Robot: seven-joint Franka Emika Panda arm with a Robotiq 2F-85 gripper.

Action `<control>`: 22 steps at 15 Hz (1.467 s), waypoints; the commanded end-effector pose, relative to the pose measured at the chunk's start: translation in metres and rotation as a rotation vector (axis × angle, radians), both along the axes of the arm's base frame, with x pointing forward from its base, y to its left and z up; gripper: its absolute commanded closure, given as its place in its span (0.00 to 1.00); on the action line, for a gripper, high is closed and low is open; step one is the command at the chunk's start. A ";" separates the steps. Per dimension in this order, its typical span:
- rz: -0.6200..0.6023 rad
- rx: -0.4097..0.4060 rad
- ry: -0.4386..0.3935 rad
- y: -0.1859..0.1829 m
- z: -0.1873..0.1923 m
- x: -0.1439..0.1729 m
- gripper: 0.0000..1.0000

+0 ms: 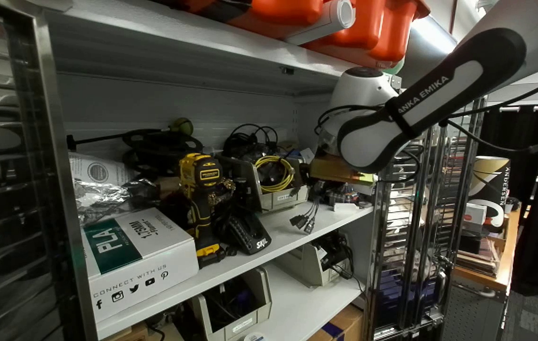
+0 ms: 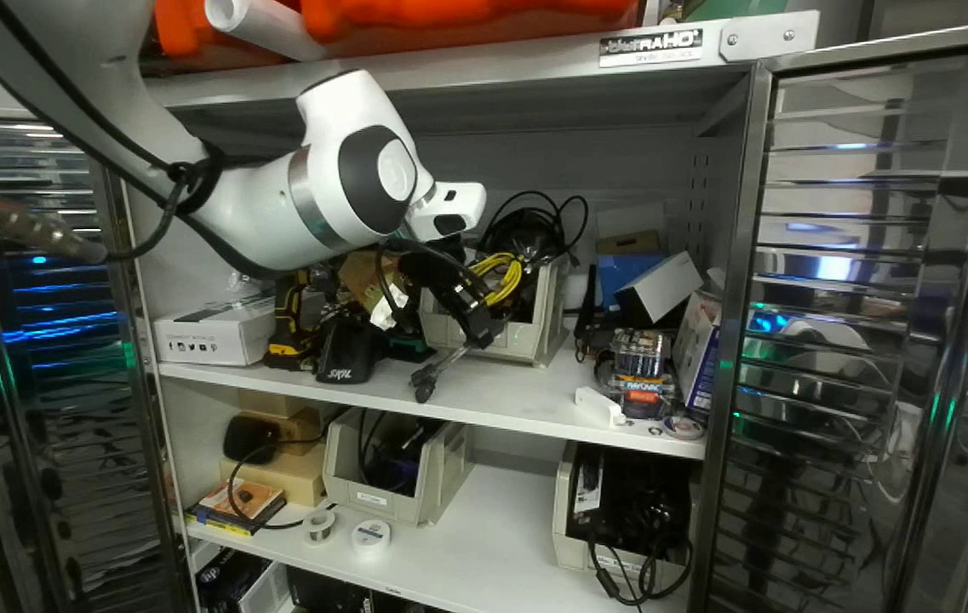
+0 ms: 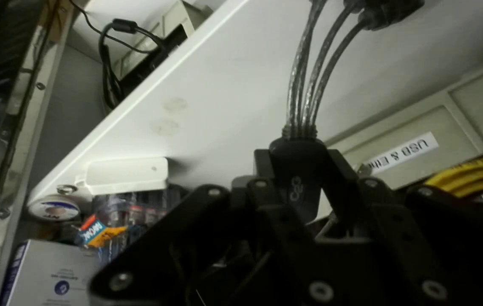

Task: Put the extension cables into the compartment.

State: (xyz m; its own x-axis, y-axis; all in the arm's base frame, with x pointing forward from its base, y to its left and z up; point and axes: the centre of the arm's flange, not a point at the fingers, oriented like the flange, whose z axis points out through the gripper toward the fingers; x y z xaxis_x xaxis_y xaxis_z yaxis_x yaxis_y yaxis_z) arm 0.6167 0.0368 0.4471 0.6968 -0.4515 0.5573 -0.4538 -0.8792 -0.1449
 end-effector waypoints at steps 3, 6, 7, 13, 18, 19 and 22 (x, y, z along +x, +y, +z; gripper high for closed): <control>0.052 0.013 -0.266 0.012 0.042 -0.043 0.87; 0.052 0.000 -0.411 0.008 0.058 -0.043 0.87; 0.049 0.002 -0.451 0.003 0.061 -0.039 0.86; 0.043 -0.013 -0.542 -0.018 0.059 -0.002 0.87; 0.039 -0.001 -0.614 -0.006 0.051 0.033 0.86; 0.038 0.002 -0.624 -0.002 0.050 0.040 0.86; 0.049 0.007 -0.646 0.014 0.047 0.059 0.86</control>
State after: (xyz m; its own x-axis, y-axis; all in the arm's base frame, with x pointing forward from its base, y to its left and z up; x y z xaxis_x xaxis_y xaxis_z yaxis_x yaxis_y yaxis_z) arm 0.6534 0.0347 0.5104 0.2965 -0.4297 0.8529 -0.2715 -0.8941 -0.3561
